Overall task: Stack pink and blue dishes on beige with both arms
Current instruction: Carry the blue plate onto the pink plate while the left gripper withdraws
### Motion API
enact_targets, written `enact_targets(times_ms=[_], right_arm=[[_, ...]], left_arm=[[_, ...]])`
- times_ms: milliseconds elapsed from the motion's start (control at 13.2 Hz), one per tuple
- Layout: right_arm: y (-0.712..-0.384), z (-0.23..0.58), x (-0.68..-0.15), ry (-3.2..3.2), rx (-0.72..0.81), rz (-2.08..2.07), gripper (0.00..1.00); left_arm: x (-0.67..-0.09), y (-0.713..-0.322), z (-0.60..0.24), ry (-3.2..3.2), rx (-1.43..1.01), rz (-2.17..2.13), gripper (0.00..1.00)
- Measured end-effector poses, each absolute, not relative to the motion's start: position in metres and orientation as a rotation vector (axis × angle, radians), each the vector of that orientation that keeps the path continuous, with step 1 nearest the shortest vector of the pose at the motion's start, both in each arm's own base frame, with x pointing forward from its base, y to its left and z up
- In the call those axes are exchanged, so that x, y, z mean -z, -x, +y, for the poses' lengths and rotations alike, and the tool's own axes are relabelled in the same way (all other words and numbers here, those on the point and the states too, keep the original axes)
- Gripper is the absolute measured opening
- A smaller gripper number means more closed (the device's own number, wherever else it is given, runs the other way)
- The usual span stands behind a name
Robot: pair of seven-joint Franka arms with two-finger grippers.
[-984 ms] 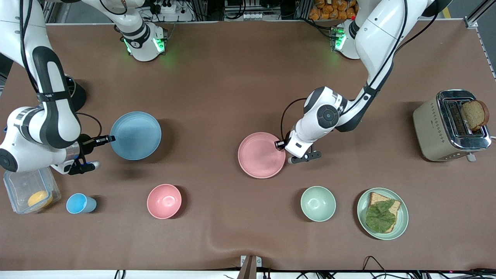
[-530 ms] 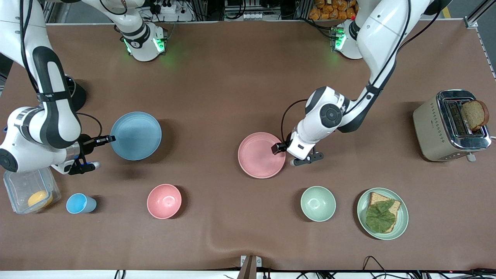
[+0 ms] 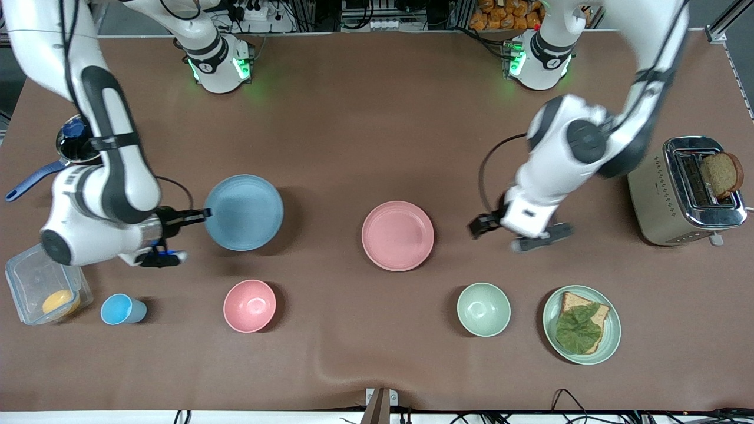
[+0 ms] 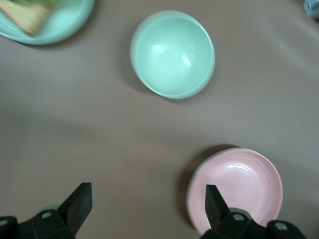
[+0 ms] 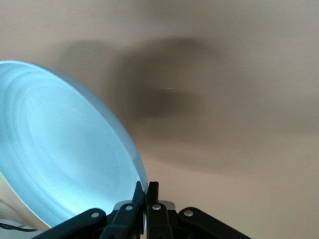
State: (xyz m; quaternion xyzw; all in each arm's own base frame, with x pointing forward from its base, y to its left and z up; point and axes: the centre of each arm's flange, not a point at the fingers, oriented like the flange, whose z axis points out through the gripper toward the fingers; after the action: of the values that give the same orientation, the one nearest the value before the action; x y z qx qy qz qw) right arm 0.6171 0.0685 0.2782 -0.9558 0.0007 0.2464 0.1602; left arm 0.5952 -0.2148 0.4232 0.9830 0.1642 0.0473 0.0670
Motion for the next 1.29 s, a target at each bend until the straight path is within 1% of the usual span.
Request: enact_targets(times_ms=[227,454,832,1286], right_arm=[[-0.619,0.136,-0.281,2.713,-0.711,0.105,0.04],[-0.62,0.208,-0.274,2.743,-0.682,0.206,0.04],[-0.613,0.307,-0.266,2.739,-0.624,0.325,0.04],[-0.595,0.376,-0.252,2.698,-0.538,0.364,0.04]], left_arm=[[-0.494,-0.592,-0.138,-3.062,-0.12,0.378,1.0],[-0.538,-0.588,-0.091,-3.093,-0.174,0.298,1.0],[-0.581,-0.579,-0.085,-3.114,-0.142,0.277,1.0],[-0.608,-0.57,-0.077,-3.125,-0.062,0.28,1.0]])
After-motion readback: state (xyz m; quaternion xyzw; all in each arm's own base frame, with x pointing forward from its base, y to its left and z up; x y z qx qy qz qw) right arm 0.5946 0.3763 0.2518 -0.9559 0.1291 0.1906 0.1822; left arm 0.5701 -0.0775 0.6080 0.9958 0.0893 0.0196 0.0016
